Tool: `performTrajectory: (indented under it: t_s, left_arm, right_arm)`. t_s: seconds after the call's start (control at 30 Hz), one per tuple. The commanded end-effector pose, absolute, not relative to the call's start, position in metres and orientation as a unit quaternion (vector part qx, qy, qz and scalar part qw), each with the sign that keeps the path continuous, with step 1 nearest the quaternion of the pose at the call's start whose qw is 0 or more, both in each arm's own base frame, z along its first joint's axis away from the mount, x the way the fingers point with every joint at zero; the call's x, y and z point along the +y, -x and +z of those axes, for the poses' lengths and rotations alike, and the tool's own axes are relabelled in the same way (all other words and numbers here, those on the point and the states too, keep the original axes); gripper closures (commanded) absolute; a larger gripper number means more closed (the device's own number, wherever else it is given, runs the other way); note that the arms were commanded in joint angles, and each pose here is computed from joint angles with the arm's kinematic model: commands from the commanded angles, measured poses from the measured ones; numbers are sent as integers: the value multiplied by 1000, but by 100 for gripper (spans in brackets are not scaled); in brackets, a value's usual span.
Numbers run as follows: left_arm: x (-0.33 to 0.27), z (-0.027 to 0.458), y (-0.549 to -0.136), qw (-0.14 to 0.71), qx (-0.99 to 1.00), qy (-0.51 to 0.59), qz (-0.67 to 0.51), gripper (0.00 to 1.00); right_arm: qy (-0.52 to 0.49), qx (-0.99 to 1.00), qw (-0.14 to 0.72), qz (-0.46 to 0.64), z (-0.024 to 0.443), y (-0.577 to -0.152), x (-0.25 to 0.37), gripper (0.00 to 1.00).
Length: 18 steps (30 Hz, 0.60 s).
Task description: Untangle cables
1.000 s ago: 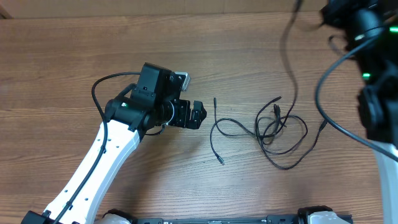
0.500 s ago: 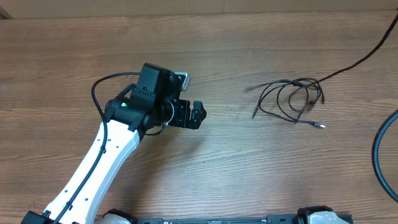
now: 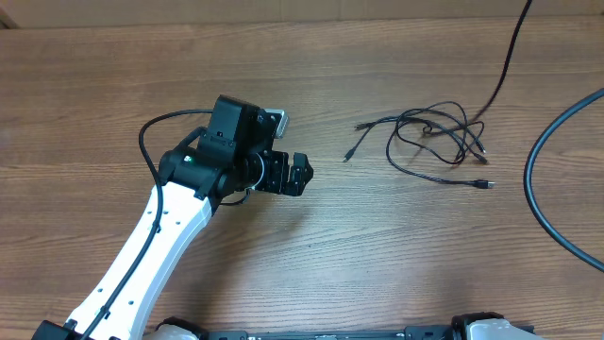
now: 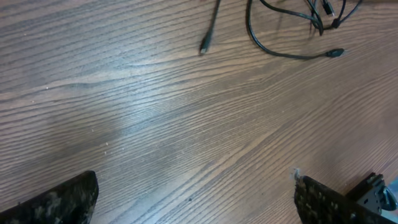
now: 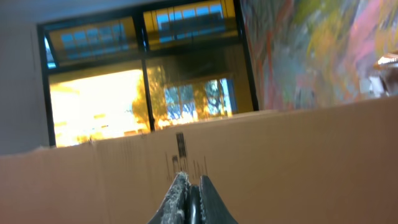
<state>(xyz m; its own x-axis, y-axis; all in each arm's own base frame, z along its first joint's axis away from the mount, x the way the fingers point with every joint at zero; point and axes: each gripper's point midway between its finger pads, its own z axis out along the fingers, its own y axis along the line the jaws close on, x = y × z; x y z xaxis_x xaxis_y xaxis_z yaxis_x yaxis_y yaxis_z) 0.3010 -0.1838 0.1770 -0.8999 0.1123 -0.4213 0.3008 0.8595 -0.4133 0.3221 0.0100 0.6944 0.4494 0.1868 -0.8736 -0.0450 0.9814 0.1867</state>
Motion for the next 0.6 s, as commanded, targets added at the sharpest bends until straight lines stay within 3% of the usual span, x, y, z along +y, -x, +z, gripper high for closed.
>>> performTrajectory:
  t_s: [0.0, 0.2, 0.33, 0.43, 0.57]
  left_arm:
    - [-184, 188, -302, 210, 941, -106, -244, 0]
    - [-183, 188, -303, 212, 941, -107, -242, 0]
    - [-197, 213, -334, 283, 915, -92, -272, 0]
    - [-260, 264, -326, 346, 801, -273, -404, 0]
    - [-306, 293, -320, 387, 702, -359, -478, 0]
  right_arm:
    - [-80, 520, 849, 48, 696, -313, 1, 96]
    - [-83, 537, 839, 45, 687, -317, 0, 96]
    - [-83, 544, 834, 44, 684, -318, 1, 97]
    - [-84, 543, 834, 46, 685, -316, 0, 96]
    - [-93, 538, 833, 87, 687, -311, 5, 96]
